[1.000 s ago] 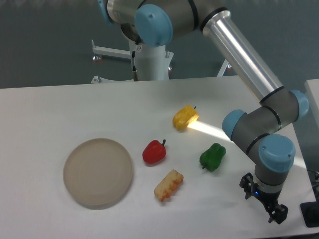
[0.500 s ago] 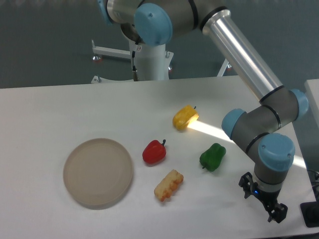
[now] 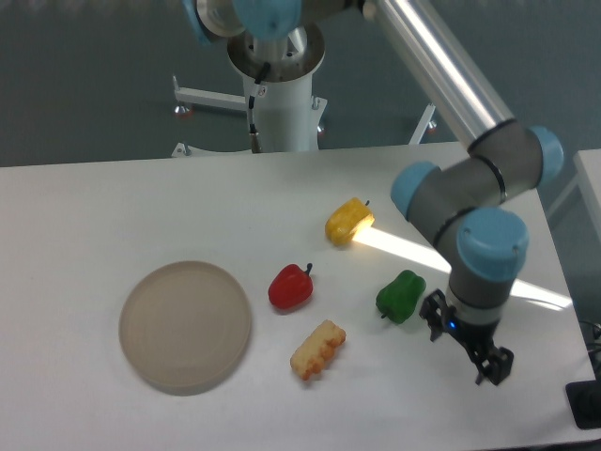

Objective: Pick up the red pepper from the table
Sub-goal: 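Move the gripper over the red bell pepper and lower it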

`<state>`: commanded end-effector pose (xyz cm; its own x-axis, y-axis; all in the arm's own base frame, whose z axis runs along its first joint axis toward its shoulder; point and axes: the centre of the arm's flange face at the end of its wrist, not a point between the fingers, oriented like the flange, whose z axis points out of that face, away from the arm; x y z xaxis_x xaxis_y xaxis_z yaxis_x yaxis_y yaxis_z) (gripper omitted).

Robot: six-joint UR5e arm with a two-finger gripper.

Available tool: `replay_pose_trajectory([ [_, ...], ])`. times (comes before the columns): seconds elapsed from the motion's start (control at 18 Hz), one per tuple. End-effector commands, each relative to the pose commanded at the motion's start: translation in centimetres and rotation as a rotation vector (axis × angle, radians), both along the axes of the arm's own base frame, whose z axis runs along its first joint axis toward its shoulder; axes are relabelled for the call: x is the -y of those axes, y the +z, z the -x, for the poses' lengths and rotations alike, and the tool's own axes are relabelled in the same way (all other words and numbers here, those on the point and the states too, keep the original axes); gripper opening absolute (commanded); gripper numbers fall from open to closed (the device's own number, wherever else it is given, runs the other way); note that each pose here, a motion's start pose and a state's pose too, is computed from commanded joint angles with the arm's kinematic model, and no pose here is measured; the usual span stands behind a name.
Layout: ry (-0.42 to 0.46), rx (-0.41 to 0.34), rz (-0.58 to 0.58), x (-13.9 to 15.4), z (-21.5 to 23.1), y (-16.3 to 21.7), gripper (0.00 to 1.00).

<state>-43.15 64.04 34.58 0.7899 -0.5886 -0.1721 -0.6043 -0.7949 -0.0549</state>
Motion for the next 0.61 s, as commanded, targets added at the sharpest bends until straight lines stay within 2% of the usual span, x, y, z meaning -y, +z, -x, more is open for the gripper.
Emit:
replay_pose_trajectory([
  [0.22,-0.004,0.035,0.042,2.1,-6.0,0.1,1.0],
  [0.33,0.031,0.055,0.056,2.5,-8.6,-0.7,1.0],
  [0.61,0.065,0.103,0.105,1.6,-16.1,-4.0,1.0],
])
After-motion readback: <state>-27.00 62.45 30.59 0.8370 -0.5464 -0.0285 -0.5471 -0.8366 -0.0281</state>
